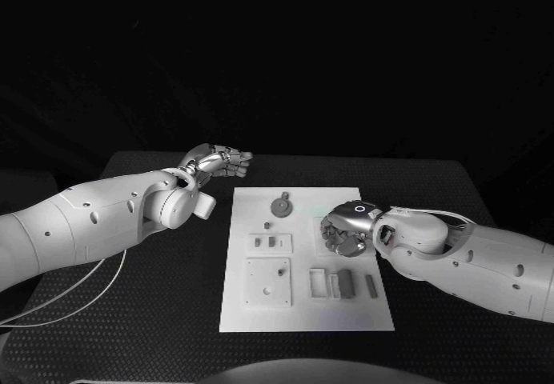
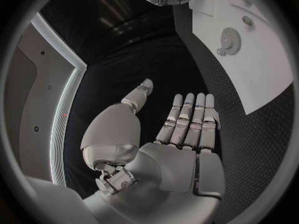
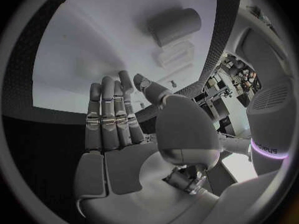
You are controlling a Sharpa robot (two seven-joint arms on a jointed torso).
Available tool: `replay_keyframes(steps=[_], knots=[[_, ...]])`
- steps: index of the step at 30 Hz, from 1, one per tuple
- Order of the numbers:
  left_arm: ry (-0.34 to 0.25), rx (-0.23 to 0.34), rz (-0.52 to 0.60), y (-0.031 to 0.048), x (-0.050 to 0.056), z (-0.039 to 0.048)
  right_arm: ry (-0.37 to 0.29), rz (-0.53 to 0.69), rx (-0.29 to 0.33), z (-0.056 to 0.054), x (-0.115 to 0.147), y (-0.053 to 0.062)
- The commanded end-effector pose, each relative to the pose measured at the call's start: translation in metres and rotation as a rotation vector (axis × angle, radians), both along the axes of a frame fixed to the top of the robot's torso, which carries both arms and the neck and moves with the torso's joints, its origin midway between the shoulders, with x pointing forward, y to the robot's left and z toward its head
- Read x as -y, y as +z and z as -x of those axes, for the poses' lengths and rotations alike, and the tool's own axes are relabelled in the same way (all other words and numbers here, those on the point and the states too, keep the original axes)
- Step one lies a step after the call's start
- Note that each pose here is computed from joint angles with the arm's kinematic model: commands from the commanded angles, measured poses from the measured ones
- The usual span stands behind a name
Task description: Assemble the parts on the task board
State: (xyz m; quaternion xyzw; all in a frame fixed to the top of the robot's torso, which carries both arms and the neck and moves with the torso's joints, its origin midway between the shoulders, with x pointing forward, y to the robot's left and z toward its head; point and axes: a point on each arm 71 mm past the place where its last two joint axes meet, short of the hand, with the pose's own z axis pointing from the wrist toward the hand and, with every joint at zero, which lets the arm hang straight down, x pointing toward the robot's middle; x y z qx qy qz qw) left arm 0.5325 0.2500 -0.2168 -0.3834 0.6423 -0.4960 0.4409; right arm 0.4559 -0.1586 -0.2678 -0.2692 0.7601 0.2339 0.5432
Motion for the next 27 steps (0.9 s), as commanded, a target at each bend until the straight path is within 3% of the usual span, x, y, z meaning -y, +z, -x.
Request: replay_keyframes(steps=[1,20,23,27], knots=[[-0.010,0.009,0.011,0.0017,0.002,-0.0002,0.024,0.018,-0.007,0.002,-0.002,-0.003],[-0.010,0.008,0.010,0.0015,0.002,-0.0004,0.027,-0.022,0.070,0.003,-0.004,0.001],[-0.010,0.008,0.010,0.0014,0.002,-0.0005,0.031,-0.045,0.063,0.008,-0.005,0.005],[-0.010,0.008,0.010,0.0014,0.002,-0.0005,0.042,-0.080,0.086,0.010,-0.010,0.022]])
